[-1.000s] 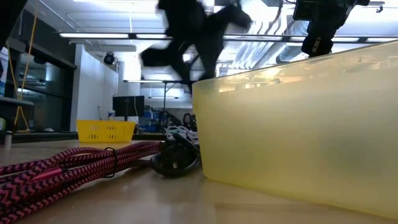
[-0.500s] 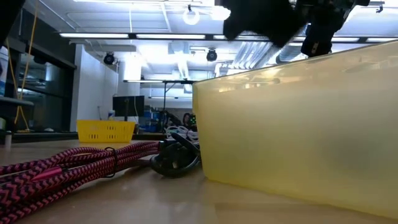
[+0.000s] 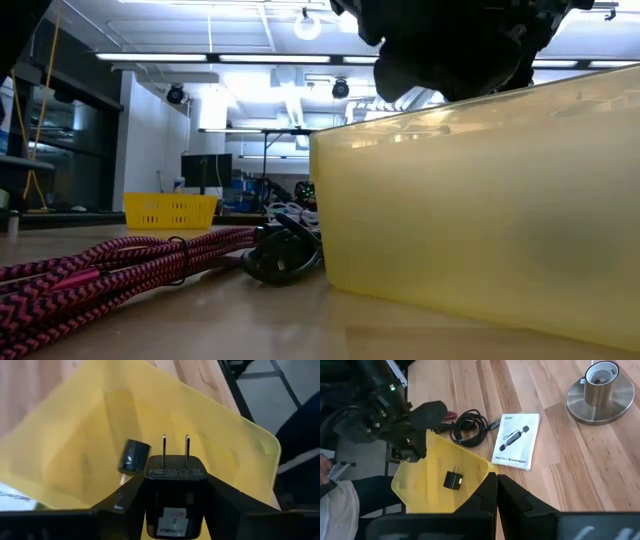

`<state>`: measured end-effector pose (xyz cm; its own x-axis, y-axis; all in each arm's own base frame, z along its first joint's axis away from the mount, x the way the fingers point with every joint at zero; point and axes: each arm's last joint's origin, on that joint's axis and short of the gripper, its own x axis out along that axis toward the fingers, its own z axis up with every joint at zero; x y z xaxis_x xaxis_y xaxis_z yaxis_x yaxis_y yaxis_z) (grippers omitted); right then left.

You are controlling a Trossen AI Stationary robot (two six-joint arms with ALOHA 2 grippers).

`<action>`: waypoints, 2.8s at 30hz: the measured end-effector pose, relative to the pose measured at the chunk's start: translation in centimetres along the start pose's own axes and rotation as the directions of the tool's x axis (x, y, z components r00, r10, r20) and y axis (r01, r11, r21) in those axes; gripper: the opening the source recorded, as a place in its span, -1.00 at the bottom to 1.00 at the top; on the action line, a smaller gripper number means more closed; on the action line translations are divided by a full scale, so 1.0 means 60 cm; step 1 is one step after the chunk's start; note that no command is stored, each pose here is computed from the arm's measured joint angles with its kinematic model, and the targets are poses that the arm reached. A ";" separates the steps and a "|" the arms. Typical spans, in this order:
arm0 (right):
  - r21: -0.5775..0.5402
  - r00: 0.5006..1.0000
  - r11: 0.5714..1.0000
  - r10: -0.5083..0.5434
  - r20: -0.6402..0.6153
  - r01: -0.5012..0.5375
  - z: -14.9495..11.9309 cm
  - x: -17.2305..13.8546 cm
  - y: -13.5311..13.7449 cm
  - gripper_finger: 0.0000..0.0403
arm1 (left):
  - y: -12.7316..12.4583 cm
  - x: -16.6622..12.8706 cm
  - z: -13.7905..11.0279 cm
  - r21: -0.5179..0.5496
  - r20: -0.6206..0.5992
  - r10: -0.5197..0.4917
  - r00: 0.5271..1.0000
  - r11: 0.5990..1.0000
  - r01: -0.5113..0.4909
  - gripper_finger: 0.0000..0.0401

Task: Pick and place items into bin
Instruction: Put the black adapter into the yellow transparent bin, then put the top black USB cable into the yellow bin

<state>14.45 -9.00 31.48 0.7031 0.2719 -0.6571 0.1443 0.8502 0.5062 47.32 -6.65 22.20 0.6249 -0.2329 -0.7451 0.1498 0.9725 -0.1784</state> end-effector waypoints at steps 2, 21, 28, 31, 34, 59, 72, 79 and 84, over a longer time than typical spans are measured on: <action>-0.002 1.000 1.000 -0.001 0.006 0.001 0.001 0.000 0.000 -1.00 | -0.002 0.000 0.000 0.000 -0.004 -0.027 1.000 1.000 0.027 -0.21; 0.033 1.000 0.999 0.005 0.004 -0.005 0.001 0.000 0.000 -1.00 | 0.047 -0.019 -0.058 -0.463 -0.362 0.257 0.896 0.785 -0.412 0.02; 0.024 1.000 1.000 0.004 0.011 -0.005 0.002 0.000 0.000 -1.00 | 0.094 -0.036 -0.071 -0.713 -0.457 0.178 0.871 0.512 -0.479 -0.09; 0.024 1.000 1.000 0.004 0.011 -0.004 0.002 0.000 0.000 -1.00 | 0.107 -0.034 -0.060 -0.747 -0.387 0.141 0.911 0.532 -0.399 -0.09; 0.030 1.000 1.000 0.004 0.011 -0.004 0.002 0.000 0.000 -1.00 | 0.113 -0.033 -0.056 -0.756 -0.361 0.134 0.923 0.537 -0.373 -0.07; 0.024 1.000 1.000 0.003 0.010 -0.003 0.002 0.000 0.000 -1.00 | 0.130 -0.006 -0.089 -0.717 -0.495 0.162 0.854 0.479 -0.506 0.09; 0.015 1.000 1.000 0.002 0.013 -0.003 0.002 0.000 0.000 -1.00 | 0.132 -0.005 -0.087 -0.707 -0.483 0.177 0.857 0.498 -0.502 -0.24; 0.014 1.000 1.000 0.003 0.013 -0.003 0.002 0.000 0.000 -1.00 | 0.132 -0.005 -0.087 -0.705 -0.483 0.176 0.857 0.503 -0.501 -0.05; 0.014 1.000 1.000 0.003 0.013 -0.003 0.002 0.000 0.000 -1.00 | 0.134 0.016 -0.097 -0.706 -0.499 0.122 0.858 0.516 -0.485 0.11</action>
<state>14.55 -9.06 31.54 0.7126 0.2683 -0.6483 0.1520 0.8430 0.5160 44.65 0.96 16.31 0.1720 -0.0808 -0.9818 -0.7664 0.6151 -0.1849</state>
